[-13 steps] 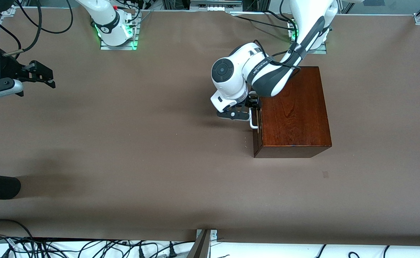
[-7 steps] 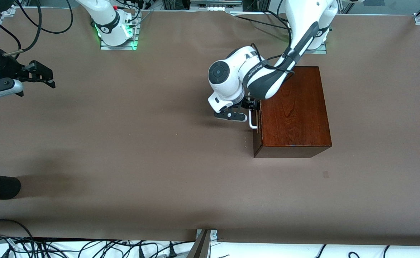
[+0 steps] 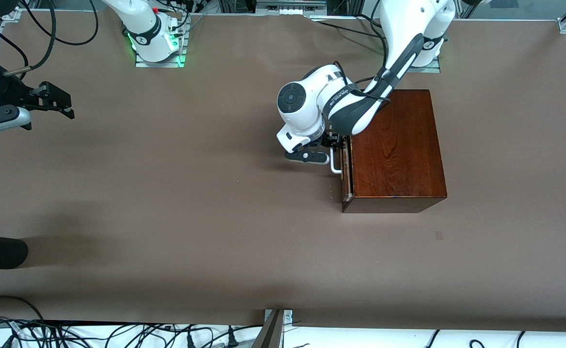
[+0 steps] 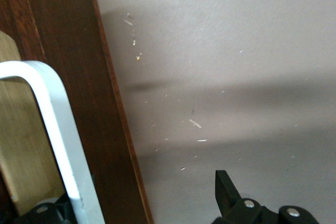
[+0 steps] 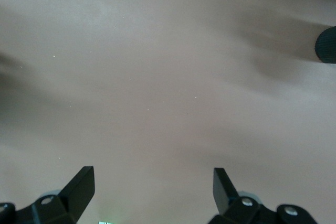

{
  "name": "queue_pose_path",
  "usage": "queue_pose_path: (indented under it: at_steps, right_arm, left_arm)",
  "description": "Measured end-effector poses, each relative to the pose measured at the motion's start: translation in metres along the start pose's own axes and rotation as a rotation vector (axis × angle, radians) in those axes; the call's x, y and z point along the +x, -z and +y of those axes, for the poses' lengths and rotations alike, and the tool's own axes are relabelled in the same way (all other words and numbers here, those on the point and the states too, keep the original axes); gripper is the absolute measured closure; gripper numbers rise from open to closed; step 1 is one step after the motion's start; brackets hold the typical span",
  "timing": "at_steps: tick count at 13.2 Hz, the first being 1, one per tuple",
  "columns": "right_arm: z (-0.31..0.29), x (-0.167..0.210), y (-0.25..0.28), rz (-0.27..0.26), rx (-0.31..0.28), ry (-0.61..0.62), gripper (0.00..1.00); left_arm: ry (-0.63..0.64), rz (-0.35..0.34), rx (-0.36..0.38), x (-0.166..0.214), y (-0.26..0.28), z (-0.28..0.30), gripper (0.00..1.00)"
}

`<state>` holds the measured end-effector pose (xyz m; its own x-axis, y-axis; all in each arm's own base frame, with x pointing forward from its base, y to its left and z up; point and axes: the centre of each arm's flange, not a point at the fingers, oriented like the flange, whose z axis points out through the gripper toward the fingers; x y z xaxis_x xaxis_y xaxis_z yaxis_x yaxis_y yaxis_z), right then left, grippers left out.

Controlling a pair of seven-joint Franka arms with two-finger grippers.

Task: Open drawer, take yellow block, close drawer
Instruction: 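Pull the drawer handle outward with the left gripper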

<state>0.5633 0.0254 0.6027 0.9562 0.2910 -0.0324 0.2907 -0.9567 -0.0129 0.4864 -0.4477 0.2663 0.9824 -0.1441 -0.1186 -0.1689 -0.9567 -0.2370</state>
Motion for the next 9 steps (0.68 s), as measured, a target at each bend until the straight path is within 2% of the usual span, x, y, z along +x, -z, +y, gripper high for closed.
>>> queue_pose_path:
  at_steps: [5,9]
  right_arm:
    - [0.0,0.0,0.0,-0.001,0.0,-0.001,0.0]
    - [0.001,0.0,0.0,-0.001,0.0,-0.002,0.0]
  left_arm:
    - [0.064,0.041,-0.045,0.004,0.005,0.004,0.0]
    - [0.043,0.085,-0.087,-0.001,0.013,0.021,0.0]
